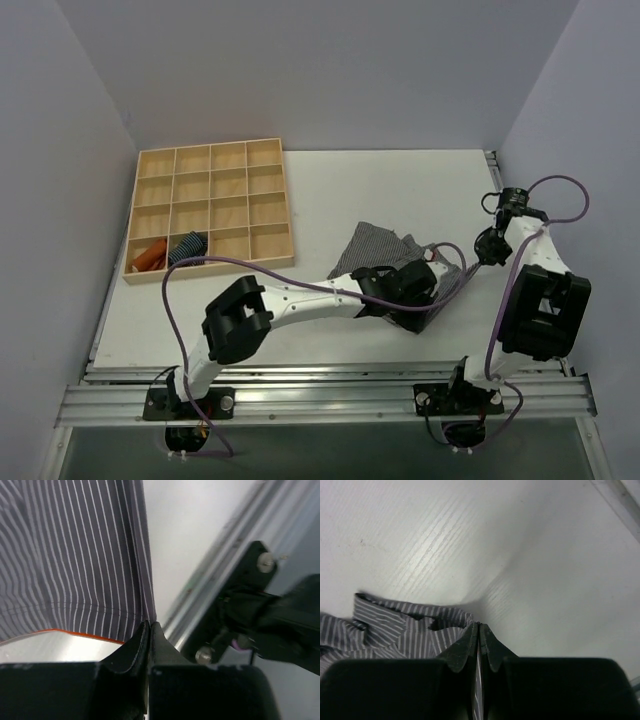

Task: Roll the underwear
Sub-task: Fold the underwear

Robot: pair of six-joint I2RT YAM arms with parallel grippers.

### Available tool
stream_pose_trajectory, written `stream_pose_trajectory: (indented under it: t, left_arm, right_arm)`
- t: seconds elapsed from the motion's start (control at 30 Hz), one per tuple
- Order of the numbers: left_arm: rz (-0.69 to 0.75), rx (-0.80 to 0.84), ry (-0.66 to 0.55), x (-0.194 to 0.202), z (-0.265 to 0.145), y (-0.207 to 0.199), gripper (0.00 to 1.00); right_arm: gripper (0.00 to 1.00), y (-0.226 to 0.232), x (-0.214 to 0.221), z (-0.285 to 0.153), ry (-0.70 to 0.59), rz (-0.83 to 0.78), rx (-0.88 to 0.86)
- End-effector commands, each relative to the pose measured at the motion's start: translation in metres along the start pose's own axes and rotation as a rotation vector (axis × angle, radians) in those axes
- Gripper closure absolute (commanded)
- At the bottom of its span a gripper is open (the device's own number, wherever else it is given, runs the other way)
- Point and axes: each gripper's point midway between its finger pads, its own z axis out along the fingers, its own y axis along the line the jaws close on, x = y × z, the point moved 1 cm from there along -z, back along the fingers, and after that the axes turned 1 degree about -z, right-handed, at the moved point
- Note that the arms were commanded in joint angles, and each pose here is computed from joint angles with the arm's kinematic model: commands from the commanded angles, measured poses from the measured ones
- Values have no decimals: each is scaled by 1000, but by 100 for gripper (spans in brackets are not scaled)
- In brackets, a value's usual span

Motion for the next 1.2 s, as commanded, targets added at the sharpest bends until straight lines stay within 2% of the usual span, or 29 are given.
stream_pose_trajectory:
  t: [0.0,0.13,0.3,0.43,0.57,0.87,1.17]
  left_arm:
    - [-30,142,-42,-18,-46,-38,98]
    - [-64,212,-60,-26,-64,-54,98]
    - [-116,269,-57,-34,-78,-56,98]
    - [-209,248,-64,-42,-80,-24,98]
    - [-277,210,-19,-22,-72,6,98]
    - [-388,113,-35,0,-78,62,98]
    - [-427,90,-59,0,-82,89,98]
  right_arm:
    - [100,-21,-17,-34,-81,14,78]
    - [100,-27,-11,-47,-104,22,66]
    - [100,-10,-6,-67,-126,9,-62]
    - [100,21,7,-72,-128,-85,-148]
    - [100,51,23,-70,-126,-178,-160]
    - [100,100,30,-72,-101,-276,-225]
    - [100,145,49,-76,-78,-364,-231]
